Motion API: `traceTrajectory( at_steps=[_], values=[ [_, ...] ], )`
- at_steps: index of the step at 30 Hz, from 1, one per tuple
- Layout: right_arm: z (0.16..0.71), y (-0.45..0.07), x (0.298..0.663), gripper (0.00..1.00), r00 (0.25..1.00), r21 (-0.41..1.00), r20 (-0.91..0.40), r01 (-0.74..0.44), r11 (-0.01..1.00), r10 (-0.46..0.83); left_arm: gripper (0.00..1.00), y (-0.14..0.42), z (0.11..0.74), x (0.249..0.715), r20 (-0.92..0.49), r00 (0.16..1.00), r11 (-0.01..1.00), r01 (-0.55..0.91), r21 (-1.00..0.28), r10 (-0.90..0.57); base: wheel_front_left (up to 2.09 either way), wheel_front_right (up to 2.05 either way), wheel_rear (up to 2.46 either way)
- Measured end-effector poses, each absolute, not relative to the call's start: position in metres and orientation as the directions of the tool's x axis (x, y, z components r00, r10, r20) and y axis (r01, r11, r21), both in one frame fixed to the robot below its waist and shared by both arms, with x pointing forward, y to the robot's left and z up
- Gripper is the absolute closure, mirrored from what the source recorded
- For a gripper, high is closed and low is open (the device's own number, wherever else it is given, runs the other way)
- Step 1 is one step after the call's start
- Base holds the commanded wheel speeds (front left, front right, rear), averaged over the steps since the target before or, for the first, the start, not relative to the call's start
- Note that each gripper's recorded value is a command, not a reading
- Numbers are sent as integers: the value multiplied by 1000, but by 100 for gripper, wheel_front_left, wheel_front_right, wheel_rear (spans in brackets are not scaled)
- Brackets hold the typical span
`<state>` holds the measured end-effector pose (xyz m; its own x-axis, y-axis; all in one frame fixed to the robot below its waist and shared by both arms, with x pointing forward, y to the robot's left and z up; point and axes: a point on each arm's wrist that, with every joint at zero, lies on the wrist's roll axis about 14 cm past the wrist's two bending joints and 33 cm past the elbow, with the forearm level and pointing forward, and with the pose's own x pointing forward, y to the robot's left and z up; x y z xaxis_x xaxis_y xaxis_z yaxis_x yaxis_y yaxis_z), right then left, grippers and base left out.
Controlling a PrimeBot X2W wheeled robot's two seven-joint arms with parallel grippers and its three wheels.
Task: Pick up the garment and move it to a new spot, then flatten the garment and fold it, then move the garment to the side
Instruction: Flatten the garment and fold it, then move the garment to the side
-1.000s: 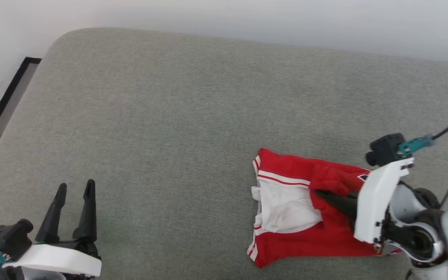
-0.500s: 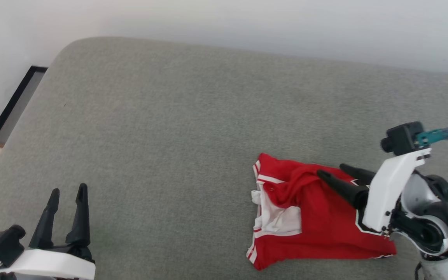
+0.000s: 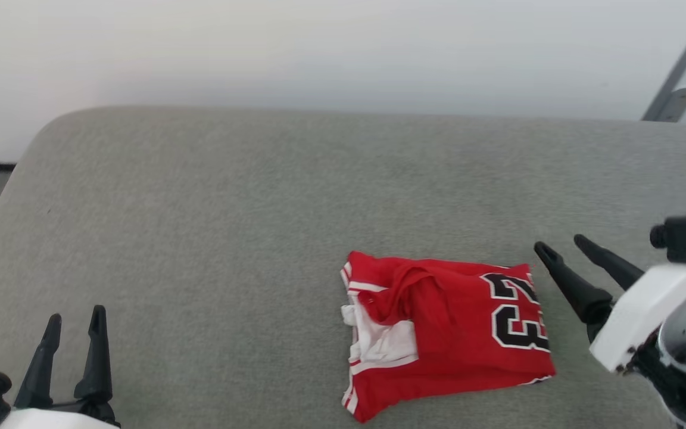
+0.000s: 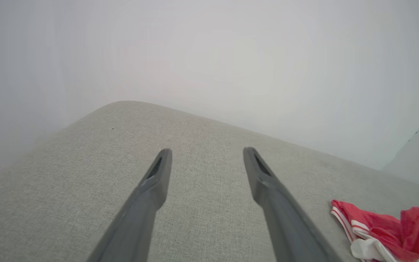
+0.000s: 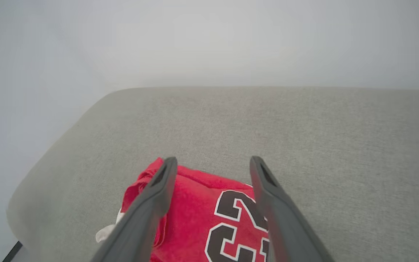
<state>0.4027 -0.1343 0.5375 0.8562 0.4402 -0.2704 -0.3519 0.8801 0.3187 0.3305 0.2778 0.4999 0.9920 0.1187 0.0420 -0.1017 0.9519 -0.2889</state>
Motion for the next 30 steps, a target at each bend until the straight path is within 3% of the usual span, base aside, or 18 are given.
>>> traceTrajectory(
  at_steps=[8, 17, 30],
  values=[
    [545, -177, 386, 0, 948, 187, -123, -268, 945, 293, 0, 265, 508, 333, 70, 995, 965, -53, -256, 74, 0, 0, 0],
    [542, -209, 371, 0, 981, 63, 29, -194, 979, 192, 0, 259, 512, 330, 83, 995, 976, -31, -216, 50, 0, 0, 0],
    [513, -234, 355, 0, 993, 26, 49, -108, 994, 107, 0, 254, 503, 317, 53, 998, 985, -12, -173, 21, 0, 0, 0]
  ],
)
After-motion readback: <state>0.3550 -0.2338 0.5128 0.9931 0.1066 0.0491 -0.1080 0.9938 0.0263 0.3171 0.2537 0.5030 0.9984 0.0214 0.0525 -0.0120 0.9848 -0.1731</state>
